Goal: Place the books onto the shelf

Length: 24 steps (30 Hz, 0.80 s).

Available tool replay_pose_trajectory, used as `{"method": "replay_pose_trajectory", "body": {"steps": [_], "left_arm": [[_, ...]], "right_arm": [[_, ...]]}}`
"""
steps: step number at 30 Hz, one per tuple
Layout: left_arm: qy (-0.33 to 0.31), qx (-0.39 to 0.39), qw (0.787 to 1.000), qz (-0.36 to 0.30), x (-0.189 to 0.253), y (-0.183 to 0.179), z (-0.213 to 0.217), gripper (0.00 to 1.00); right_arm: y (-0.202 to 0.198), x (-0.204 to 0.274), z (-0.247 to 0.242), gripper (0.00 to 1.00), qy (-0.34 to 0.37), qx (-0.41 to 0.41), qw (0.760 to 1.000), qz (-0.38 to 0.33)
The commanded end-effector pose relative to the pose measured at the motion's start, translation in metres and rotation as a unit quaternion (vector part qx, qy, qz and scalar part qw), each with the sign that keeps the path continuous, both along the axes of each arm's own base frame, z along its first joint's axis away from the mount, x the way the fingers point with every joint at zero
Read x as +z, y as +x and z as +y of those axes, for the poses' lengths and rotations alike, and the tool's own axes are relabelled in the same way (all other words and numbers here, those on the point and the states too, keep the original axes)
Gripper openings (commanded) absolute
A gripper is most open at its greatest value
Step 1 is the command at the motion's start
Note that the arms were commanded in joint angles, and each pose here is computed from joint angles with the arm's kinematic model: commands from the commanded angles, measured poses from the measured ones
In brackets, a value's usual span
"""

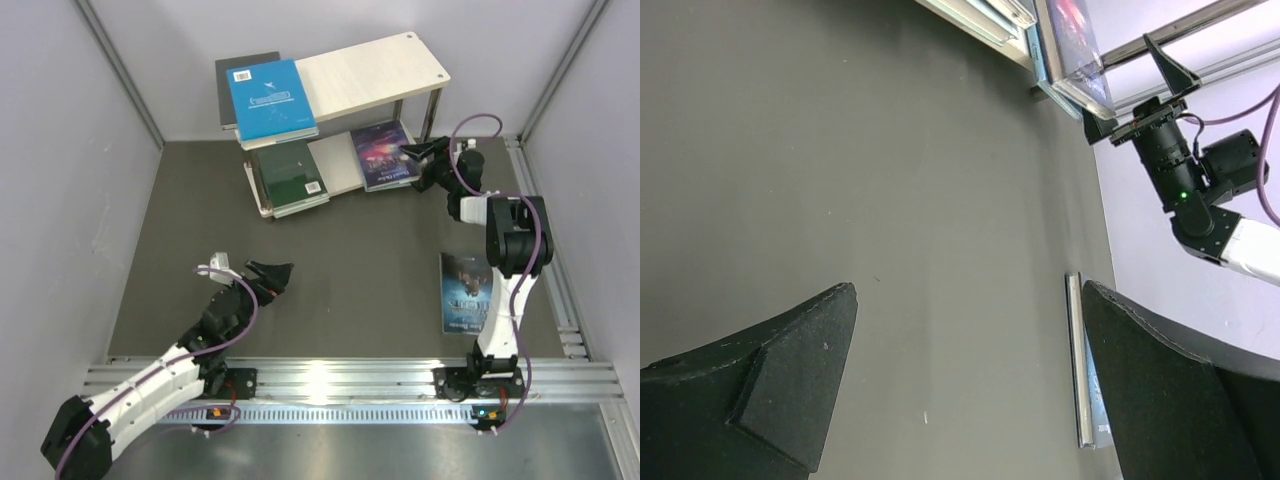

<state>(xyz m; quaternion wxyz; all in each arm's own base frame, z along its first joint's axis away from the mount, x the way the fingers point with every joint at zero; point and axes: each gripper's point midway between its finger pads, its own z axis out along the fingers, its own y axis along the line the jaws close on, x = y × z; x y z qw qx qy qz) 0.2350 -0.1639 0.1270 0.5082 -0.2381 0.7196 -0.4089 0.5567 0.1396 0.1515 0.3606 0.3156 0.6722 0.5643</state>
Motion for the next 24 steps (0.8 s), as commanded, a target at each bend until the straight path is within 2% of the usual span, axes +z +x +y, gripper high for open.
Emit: {"method": "replay_pose_trajectory", "body": {"steps": [1, 5, 6, 9, 14, 24], "left_arm": [[0.023, -0.005, 1.000, 0.019, -0.040, -0.010, 0.007, 0.98], [0.024, -0.004, 1.000, 0.019, -0.040, -0.010, 0.007, 0.98], [0.023, -0.005, 1.000, 0.018, -0.039, -0.010, 0.007, 0.98], [0.024, -0.005, 0.999, 0.020, -0.040, -0.010, 0.007, 0.98], [0.024, -0.006, 0.999, 0.020, -0.040, -0.010, 0.006, 0.98], [0.026, -0.008, 0.999, 0.021, -0.040, -0.010, 0.005, 0.97]], "right_arm": [[-0.005, 0.031, -0.004, 0.90, -0.036, 0.024, 0.999, -0.016], [-0.008, 0.026, 0.002, 0.92, -0.053, 0.059, 0.997, 0.007], [-0.005, 0.021, -0.014, 0.93, -0.051, 0.048, 0.997, 0.019], [-0.010, 0.020, -0.018, 0.95, -0.047, 0.053, 0.997, 0.027], [-0.018, 0.017, -0.019, 1.00, -0.083, 0.070, 0.993, 0.037], [-0.045, -0.007, -0.005, 1.00, -0.081, 0.130, 0.985, 0.077]]}}
